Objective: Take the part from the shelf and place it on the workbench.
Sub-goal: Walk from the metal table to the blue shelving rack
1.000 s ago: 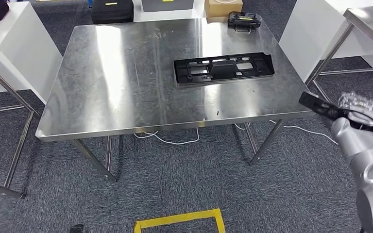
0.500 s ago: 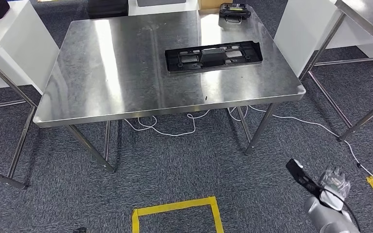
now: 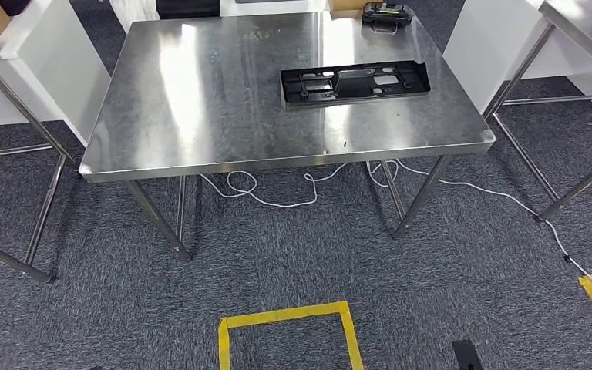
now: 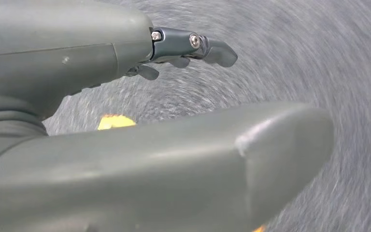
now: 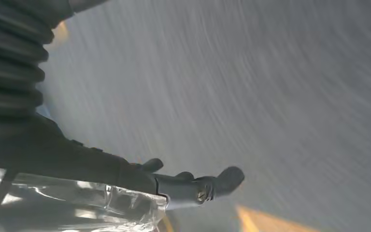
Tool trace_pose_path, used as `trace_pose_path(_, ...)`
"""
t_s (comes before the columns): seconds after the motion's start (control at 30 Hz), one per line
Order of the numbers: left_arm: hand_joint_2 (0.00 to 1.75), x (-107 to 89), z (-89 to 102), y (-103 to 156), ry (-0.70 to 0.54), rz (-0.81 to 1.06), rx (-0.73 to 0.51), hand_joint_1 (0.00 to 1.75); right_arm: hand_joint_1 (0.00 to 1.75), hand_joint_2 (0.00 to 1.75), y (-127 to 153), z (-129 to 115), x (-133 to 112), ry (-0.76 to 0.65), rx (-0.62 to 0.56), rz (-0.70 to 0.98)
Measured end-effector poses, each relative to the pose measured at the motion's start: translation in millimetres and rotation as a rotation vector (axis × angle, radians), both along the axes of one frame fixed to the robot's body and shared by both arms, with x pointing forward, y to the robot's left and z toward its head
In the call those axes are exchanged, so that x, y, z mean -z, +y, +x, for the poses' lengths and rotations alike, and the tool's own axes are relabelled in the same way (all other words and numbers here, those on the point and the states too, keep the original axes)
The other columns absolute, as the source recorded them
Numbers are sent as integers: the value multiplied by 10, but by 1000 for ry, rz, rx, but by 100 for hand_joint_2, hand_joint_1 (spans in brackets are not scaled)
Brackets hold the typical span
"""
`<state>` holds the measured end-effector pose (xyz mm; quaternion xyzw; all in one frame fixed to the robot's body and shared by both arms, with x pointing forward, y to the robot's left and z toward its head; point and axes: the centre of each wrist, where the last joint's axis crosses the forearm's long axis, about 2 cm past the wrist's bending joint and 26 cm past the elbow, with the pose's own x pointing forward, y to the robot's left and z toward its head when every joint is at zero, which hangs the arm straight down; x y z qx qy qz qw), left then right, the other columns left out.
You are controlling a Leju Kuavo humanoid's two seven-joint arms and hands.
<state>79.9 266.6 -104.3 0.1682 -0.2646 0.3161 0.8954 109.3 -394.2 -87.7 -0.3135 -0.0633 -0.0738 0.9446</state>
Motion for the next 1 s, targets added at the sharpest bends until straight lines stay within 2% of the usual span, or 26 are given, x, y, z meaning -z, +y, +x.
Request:
trace_pose_path(0.07, 0, -1, 4, -40, -2, -32, -28, 0, 0, 175, 170, -158, 72, -3, 289, 154)
trace_pose_path(0.1, 0, -1, 1, -48, -1, -27, 12, 0, 0, 175, 253, -220, 99, 5, 414, 217)
trace_pose_path(0.13, 0, -1, -1, -53, 0, -12, 78, 0, 0, 175, 318, -281, 121, 20, 507, 261)
trace_pose_path(0.17, 0, -1, -3, -50, 0, 9, 154, 0, 0, 175, 367, -338, 138, 42, 537, 280)
trace_pose_path(0.23, 0, -1, -3, -41, 0, 42, 279, 0, 0, 175, 431, -435, 161, 88, 462, 270)
trace_pose_path(0.33, 0, 8, -44, -27, 15, 61, 366, 0, 0, 175, 502, -478, 175, 125, 180, 209)
trace_pose_path(0.43, 0, 15, -83, -15, 31, 74, 420, 0, 0, 175, 543, -474, 178, 153, -171, 134)
trace_pose_path(0.5, 0, 16, -89, -10, 37, 79, 450, 0, 0, 175, 563, -472, 180, 166, -297, 116)
trace_pose_path(0.57, 0, 17, -93, -7, 42, 81, 474, 0, 0, 175, 580, -479, 183, 168, -314, 122)
trace_pose_path(0.77, 0, 19, -94, 29, 49, 89, 519, 0, 0, 175, 662, -502, 196, 142, -239, 202)
trace_pose_path(0.97, 0, 24, -126, 35, 65, 92, 535, 0, 0, 175, 685, -557, 207, 174, -232, 236)
trace_pose_path(1.0, 0, 25, -129, 35, 68, 92, 538, 0, 0, 131, 687, -559, 207, 184, -232, 235)
